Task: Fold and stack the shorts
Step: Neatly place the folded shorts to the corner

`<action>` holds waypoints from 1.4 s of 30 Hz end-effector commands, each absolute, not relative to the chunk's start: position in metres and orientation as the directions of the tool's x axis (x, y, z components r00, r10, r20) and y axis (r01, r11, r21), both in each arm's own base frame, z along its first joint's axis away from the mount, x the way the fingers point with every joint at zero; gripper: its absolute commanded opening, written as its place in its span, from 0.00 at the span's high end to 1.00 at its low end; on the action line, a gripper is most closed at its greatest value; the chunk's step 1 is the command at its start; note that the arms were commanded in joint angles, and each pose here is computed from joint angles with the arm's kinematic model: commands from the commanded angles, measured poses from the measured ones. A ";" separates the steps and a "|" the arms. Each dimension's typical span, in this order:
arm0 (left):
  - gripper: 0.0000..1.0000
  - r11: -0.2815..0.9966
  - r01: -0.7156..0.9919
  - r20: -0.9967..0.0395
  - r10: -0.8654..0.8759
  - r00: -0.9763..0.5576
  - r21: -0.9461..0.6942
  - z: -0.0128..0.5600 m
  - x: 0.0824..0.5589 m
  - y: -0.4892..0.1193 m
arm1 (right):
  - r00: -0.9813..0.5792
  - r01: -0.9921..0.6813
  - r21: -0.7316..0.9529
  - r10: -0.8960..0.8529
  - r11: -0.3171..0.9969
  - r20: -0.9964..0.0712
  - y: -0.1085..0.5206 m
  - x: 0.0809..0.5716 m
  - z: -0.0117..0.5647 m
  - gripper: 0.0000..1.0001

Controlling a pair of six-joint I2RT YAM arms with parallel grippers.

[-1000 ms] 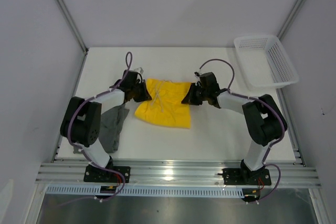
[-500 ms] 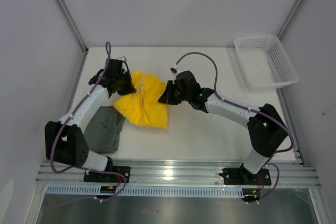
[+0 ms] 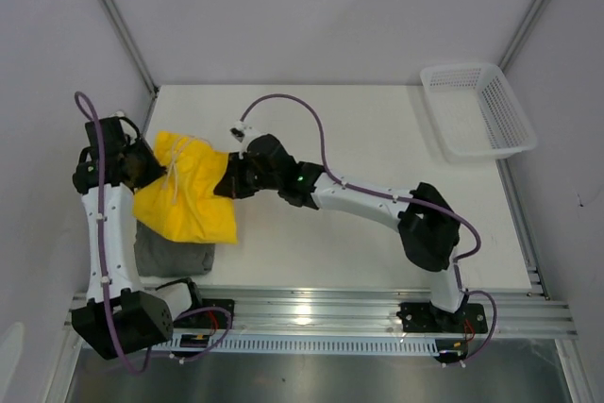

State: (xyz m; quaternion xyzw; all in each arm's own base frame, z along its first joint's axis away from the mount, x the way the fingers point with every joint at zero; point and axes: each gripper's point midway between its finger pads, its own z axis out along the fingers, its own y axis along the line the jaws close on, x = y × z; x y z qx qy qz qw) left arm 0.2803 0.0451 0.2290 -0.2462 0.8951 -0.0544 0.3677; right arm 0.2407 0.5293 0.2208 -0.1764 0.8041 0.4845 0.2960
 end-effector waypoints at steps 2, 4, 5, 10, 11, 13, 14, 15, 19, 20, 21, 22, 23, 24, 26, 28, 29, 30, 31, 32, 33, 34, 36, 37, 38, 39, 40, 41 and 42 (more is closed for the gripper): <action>1.00 0.870 -0.399 -0.618 -0.489 -0.616 -0.291 0.223 0.265 0.064 | -0.741 -0.637 0.694 -0.015 0.336 -0.672 0.579 0.224 0.234 1.00; 1.00 0.851 -0.440 -0.627 -0.513 -0.585 -0.286 0.223 0.261 0.076 | -0.740 -0.645 0.696 -0.033 0.315 -0.671 0.595 0.221 0.227 1.00; 1.00 0.846 -0.452 -0.621 -0.520 -0.586 -0.281 0.219 0.259 0.077 | -0.738 -0.652 0.695 -0.044 0.302 -0.673 0.602 0.213 0.225 1.00; 1.00 0.758 -0.625 -0.602 -0.591 -0.537 -0.186 0.199 0.240 0.115 | -0.748 -0.650 0.698 -0.093 0.300 -0.657 0.622 0.200 0.195 1.00; 1.00 0.741 -0.645 -0.588 -0.609 -0.532 -0.184 0.187 0.237 0.119 | -0.752 -0.647 0.701 -0.101 0.301 -0.651 0.623 0.197 0.191 1.00; 1.00 0.711 -0.678 -0.571 -0.639 -0.515 -0.184 0.180 0.235 0.126 | -0.754 -0.646 0.693 -0.128 0.319 -0.644 0.623 0.190 0.179 1.00; 1.00 0.691 -0.704 -0.562 -0.652 -0.508 -0.165 0.176 0.230 0.131 | -0.754 -0.647 0.688 -0.141 0.330 -0.642 0.623 0.188 0.171 1.00; 1.00 0.661 -0.738 -0.565 -0.664 -0.489 -0.137 0.174 0.225 0.141 | -0.756 -0.645 0.687 -0.150 0.333 -0.637 0.622 0.185 0.168 1.00; 0.52 0.628 -0.765 -0.539 -0.697 -0.472 -0.142 0.158 0.219 0.145 | -0.768 -0.632 0.681 -0.183 0.370 -0.613 0.617 0.173 0.145 1.00; 0.31 0.619 -0.776 -0.526 -0.703 -0.478 -0.122 0.149 0.215 0.145 | -0.794 -0.599 0.695 -0.185 0.398 -0.579 0.611 0.171 0.133 1.00; 0.07 0.613 -0.782 -0.513 -0.711 -0.481 -0.115 0.145 0.213 0.145 | -0.807 -0.583 0.702 -0.189 0.410 -0.560 0.607 0.168 0.126 1.00; 0.01 0.608 -0.786 -0.502 -0.717 -0.483 -0.111 0.140 0.212 0.145 | -0.815 -0.570 0.710 -0.176 0.413 -0.552 0.605 0.168 0.124 0.98; 0.01 0.604 -0.790 -0.502 -0.719 -0.481 -0.108 0.139 0.211 0.145 | -0.828 -0.549 0.712 -0.168 0.439 -0.535 0.600 0.168 0.117 0.91; 0.01 0.602 -0.790 -0.509 -0.718 -0.475 -0.113 0.141 0.212 0.145 | -0.846 -0.518 0.722 -0.148 0.459 -0.513 0.593 0.167 0.111 0.83; 0.01 0.609 -0.782 -0.534 -0.709 -0.461 -0.133 0.151 0.215 0.145 | -0.858 -0.490 0.726 -0.123 0.482 -0.498 0.586 0.169 0.107 0.49; 0.01 0.626 -0.763 -0.560 -0.694 -0.452 -0.159 0.160 0.221 0.144 | -0.862 -0.479 0.729 -0.104 0.489 -0.497 0.580 0.173 0.108 0.35; 0.01 0.633 -0.754 -0.565 -0.691 -0.451 -0.173 0.164 0.223 0.142 | -0.861 -0.478 0.729 -0.097 0.490 -0.500 0.579 0.176 0.110 0.32; 0.01 0.646 -0.737 -0.560 -0.692 -0.455 -0.200 0.165 0.227 0.138 | -0.858 -0.479 0.731 -0.086 0.485 -0.506 0.578 0.179 0.116 0.27; 0.01 0.649 -0.732 -0.564 -0.691 -0.453 -0.208 0.166 0.230 0.138 | -0.858 -0.480 0.736 -0.078 0.477 -0.509 0.579 0.182 0.120 0.25; 0.01 0.653 -0.727 -0.566 -0.689 -0.453 -0.213 0.166 0.231 0.138 | -0.855 -0.480 0.738 -0.064 0.474 -0.515 0.577 0.188 0.125 0.21; 0.01 0.661 -0.717 -0.571 -0.684 -0.454 -0.222 0.167 0.233 0.137 | -0.852 -0.480 0.736 -0.051 0.478 -0.522 0.577 0.191 0.131 0.15; 0.01 0.665 -0.711 -0.574 -0.682 -0.453 -0.229 0.168 0.235 0.136 | -0.848 -0.483 0.735 -0.044 0.476 -0.528 0.577 0.193 0.135 0.13; 0.01 0.682 -0.683 -0.580 -0.677 -0.453 -0.263 0.170 0.241 0.132 | -0.841 -0.488 0.734 -0.030 0.473 -0.540 0.576 0.201 0.141 0.08; 0.01 0.689 -0.668 -0.579 -0.677 -0.454 -0.282 0.171 0.244 0.129 | -0.838 -0.492 0.737 -0.023 0.462 -0.545 0.577 0.204 0.146 0.08; 0.01 0.700 -0.646 -0.590 -0.671 -0.448 -0.305 0.174 0.250 0.127 | -0.837 -0.494 0.741 -0.017 0.454 -0.547 0.578 0.207 0.150 0.07; 0.01 0.704 -0.633 -0.586 -0.673 -0.451 -0.322 0.174 0.252 0.123 | -0.836 -0.493 0.746 -0.008 0.448 -0.548 0.578 0.212 0.152 0.07; 0.01 0.715 -0.606 -0.583 -0.672 -0.456 -0.350 0.176 0.255 0.118 | -0.838 -0.490 0.748 -0.005 0.448 -0.546 0.579 0.215 0.151 0.07; 0.01 0.718 -0.598 -0.589 -0.670 -0.453 -0.357 0.179 0.256 0.116 | -0.835 -0.492 0.748 0.002 0.445 -0.550 0.581 0.219 0.156 0.07; 0.01 0.721 -0.594 -0.596 -0.666 -0.450 -0.357 0.182 0.257 0.117 | -0.842 -0.479 0.743 -0.006 0.468 -0.539 0.579 0.222 0.151 0.07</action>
